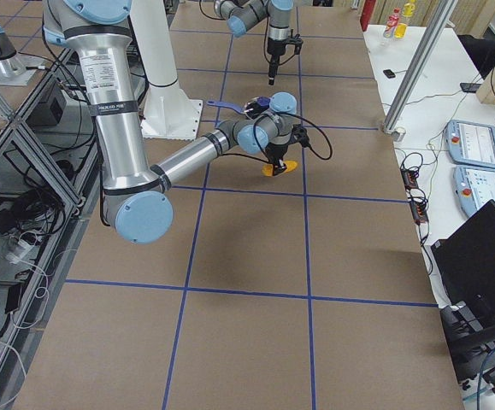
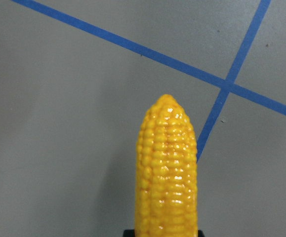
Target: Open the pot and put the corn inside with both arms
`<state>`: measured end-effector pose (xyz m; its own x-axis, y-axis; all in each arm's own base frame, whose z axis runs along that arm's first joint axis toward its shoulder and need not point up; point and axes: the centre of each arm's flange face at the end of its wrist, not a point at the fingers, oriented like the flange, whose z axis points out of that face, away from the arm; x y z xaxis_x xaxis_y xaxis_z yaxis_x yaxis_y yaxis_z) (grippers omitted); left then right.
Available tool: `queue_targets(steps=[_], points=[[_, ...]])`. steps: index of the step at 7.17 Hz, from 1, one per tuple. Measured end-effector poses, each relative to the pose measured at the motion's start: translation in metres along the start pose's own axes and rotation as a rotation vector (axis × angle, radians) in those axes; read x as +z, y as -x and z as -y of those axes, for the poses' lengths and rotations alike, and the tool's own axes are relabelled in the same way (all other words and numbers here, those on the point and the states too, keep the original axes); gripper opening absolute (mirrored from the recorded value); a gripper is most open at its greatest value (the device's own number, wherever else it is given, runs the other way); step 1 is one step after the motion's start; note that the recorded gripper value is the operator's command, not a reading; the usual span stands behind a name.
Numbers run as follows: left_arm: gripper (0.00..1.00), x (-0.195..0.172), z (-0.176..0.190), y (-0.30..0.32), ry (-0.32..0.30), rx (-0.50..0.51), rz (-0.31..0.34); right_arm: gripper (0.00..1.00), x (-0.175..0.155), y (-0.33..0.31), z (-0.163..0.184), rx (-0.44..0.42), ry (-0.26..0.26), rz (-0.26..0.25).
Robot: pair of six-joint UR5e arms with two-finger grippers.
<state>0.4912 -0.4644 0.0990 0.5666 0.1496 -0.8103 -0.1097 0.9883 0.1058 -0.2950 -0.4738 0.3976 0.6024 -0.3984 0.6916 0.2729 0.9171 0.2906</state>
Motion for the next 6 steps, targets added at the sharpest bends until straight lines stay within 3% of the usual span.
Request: queue_targets(steps=[2,6], points=[[0.99,0.022,-0.001,-0.034,0.002,0.025,0.025,0.41,-0.001,0.0,0.001,0.0,-0.001,0.0],[0.99,0.049,0.003,-0.045,0.012,0.03,0.047,0.41,-0.001,0.0,0.001,0.001,0.0,0.001]])
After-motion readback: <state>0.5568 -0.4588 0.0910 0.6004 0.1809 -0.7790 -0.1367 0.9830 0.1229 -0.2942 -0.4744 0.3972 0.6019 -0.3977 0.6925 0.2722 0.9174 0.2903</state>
